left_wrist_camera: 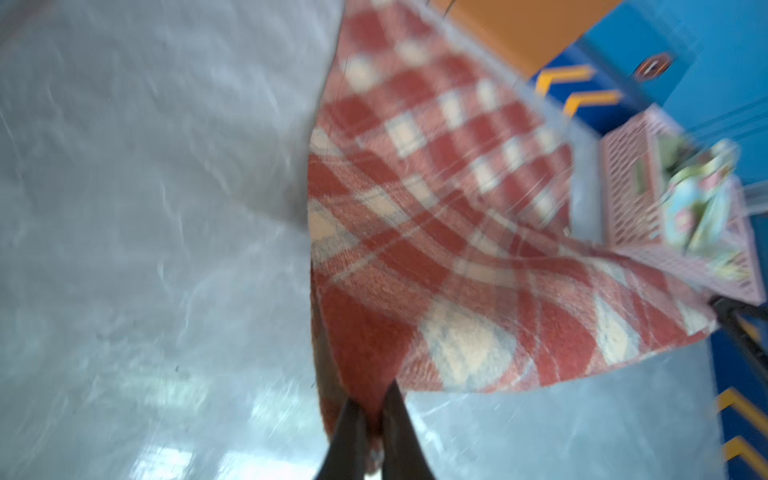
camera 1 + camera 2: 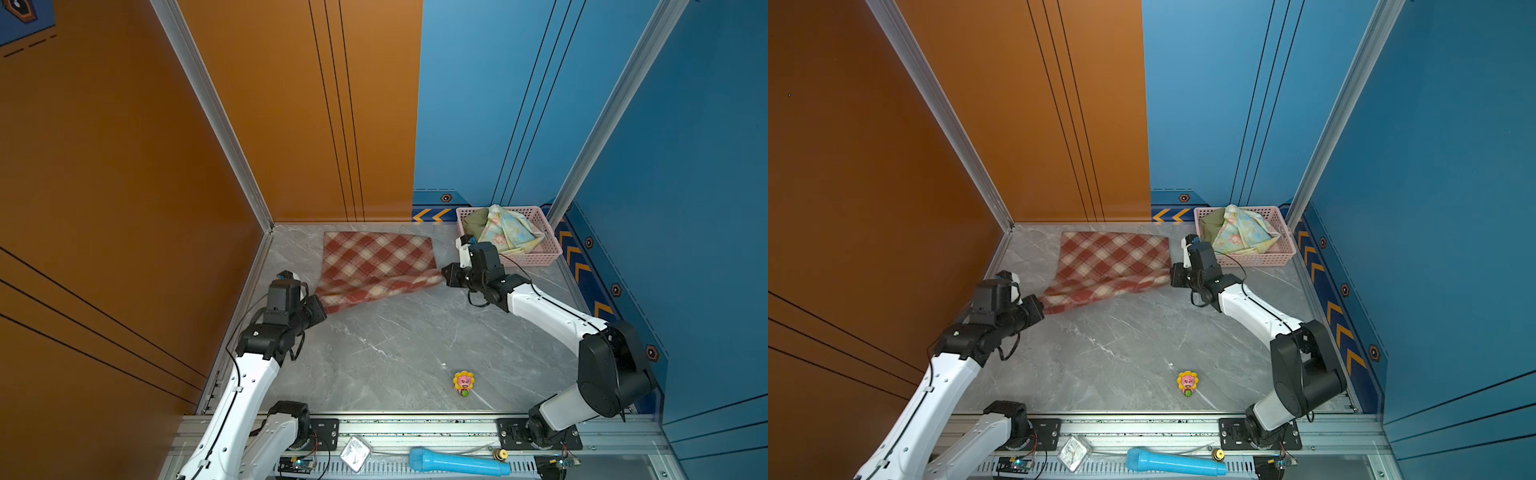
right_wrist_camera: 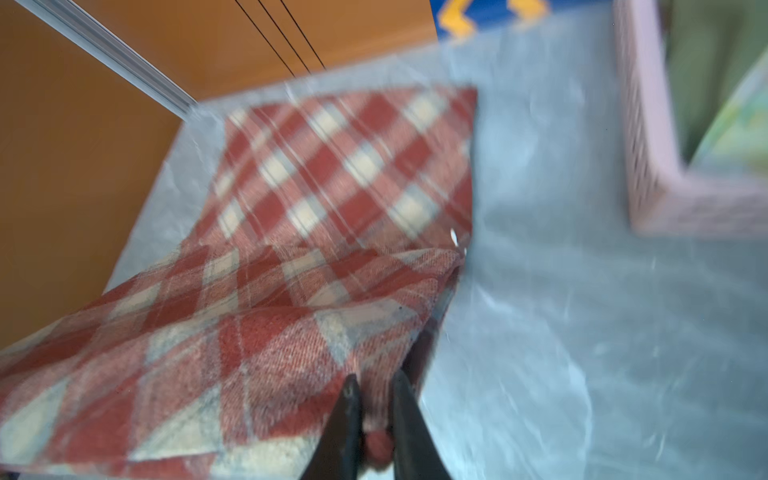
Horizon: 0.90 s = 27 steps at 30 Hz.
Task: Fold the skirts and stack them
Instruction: 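Lay the skirt back down flat and open both grippers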
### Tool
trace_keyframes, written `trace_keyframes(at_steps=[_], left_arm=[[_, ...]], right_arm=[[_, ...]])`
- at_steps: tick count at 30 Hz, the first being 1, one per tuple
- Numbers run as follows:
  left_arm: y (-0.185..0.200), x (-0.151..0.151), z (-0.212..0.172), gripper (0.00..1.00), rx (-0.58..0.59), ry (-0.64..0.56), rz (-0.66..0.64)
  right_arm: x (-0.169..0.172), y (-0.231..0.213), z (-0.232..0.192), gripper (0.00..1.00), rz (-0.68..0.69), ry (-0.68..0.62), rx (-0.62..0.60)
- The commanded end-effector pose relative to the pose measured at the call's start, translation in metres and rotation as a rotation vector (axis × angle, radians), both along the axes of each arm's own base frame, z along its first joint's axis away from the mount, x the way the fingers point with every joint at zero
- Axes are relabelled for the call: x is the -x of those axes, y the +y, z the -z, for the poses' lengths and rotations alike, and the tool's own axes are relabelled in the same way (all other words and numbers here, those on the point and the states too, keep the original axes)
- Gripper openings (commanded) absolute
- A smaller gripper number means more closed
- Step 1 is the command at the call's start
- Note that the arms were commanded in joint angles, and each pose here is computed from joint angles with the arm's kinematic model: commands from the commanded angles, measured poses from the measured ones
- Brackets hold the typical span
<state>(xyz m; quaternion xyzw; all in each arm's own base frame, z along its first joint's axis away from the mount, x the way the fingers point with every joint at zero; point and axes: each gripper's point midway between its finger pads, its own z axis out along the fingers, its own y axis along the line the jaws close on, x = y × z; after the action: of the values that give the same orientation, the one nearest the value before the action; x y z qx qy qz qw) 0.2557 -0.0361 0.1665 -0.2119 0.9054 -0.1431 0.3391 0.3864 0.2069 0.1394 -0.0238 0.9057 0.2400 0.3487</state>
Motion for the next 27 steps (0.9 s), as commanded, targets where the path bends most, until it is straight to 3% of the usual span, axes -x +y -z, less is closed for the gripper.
trace_keyframes(at_steps=[1, 3, 6, 10, 15, 21, 27], left_arm=[[0.008, 0.007, -0.018, 0.49, 0.037, -0.113, -0.093], [0.012, 0.007, -0.03, 0.65, 0.016, -0.14, -0.104], [0.013, -0.005, -0.044, 0.71, -0.005, -0.14, -0.108], [0.005, -0.032, -0.045, 0.71, -0.01, -0.096, -0.084], [-0.018, -0.061, -0.024, 0.7, -0.027, -0.001, -0.019], [-0.043, -0.057, 0.024, 0.7, -0.045, 0.148, 0.053], [-0.046, -0.046, 0.046, 0.7, -0.048, 0.197, 0.063]], right_arm=[[0.01, 0.01, -0.027, 0.67, -0.055, -0.118, -0.061], [0.019, 0.006, -0.028, 0.77, -0.061, -0.112, -0.022], [0.02, 0.003, -0.037, 0.79, -0.067, -0.109, 0.013], [0.011, 0.007, -0.042, 0.76, -0.062, -0.084, 0.044], [0.01, 0.023, -0.009, 0.7, -0.088, 0.033, 0.13], [0.034, 0.035, 0.039, 0.66, -0.116, 0.156, 0.23], [0.063, 0.036, 0.075, 0.64, -0.142, 0.231, 0.317]])
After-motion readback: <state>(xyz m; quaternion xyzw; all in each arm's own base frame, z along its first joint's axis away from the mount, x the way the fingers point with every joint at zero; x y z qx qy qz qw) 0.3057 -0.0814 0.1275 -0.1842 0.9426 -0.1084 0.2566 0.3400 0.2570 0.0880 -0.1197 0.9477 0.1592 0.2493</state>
